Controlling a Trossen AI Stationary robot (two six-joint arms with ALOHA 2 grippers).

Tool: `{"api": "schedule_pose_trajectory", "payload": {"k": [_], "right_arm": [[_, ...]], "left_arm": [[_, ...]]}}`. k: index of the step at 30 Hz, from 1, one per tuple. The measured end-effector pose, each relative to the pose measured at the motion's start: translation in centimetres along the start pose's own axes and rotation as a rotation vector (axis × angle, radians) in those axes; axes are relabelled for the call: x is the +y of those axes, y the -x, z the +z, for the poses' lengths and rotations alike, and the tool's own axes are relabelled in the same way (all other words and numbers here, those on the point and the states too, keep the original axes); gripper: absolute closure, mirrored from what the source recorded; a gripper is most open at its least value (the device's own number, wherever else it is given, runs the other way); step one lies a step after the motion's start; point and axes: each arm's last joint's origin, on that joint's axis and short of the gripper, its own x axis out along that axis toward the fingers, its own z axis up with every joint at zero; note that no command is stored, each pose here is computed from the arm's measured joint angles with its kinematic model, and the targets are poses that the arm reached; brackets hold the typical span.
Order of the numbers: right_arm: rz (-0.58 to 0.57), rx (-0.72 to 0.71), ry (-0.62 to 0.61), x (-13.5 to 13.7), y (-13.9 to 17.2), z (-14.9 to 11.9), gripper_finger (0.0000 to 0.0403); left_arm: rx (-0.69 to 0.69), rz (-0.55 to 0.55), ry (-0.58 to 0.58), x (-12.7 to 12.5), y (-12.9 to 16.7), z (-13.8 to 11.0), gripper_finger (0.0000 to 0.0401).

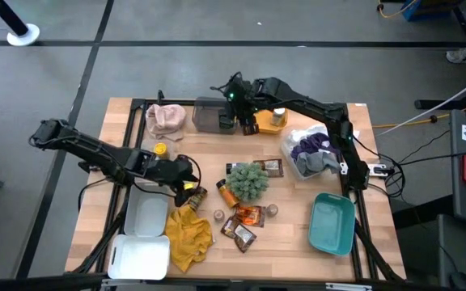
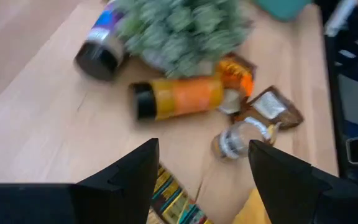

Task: Sort spices by type
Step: Put the brown spice bottle into the green bin

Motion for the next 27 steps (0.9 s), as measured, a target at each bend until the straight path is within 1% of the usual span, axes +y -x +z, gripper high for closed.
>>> {"api": "schedule_pose_trajectory", "payload": {"k": [4, 7, 9, 12, 15, 19, 23, 27], "right_arm": [[0.071, 0.073, 0.028, 1.9, 0.4, 0.1, 0.0196], [0.116, 0.124, 0.032, 3.3, 0.7, 0.2, 0.0196], [0.135, 0.145, 0.025, 4.2, 1.0, 0.4, 0.0196], [0.150, 0.160, -0.004, 5.5, 2.0, 0.7, 0.0196], [0.152, 0.124, -0.069, 6.7, 3.7, 1.1, 0.0196], [0.209, 0.024, -0.147, 8.7, 7.5, 1.3, 0.0196], [0.271, -0.051, -0.231, 11.3, 11.0, 1.6, 0.0196], [0.356, -0.110, -0.262, 14.5, 14.3, 1.7, 0.0196]], "left_arm": [[-0.049, -0.060, -0.097, -1.1, -0.3, 0.2, 0.0169], [-0.081, -0.103, -0.185, -2.1, -1.2, 0.1, 0.0169], [-0.097, -0.124, -0.239, -2.8, -2.0, -0.1, 0.0169], [-0.122, -0.151, -0.280, -3.5, -3.2, -0.3, 0.0169], [-0.140, -0.173, -0.311, -4.2, -4.3, -0.7, 0.0169], [-0.143, -0.186, -0.395, -5.2, -5.5, -1.3, 0.0169], [-0.127, -0.166, -0.470, -6.2, -6.9, -1.6, 0.0169], [-0.112, -0.162, -0.506, -6.9, -7.9, -1.6, 0.0169]]}}
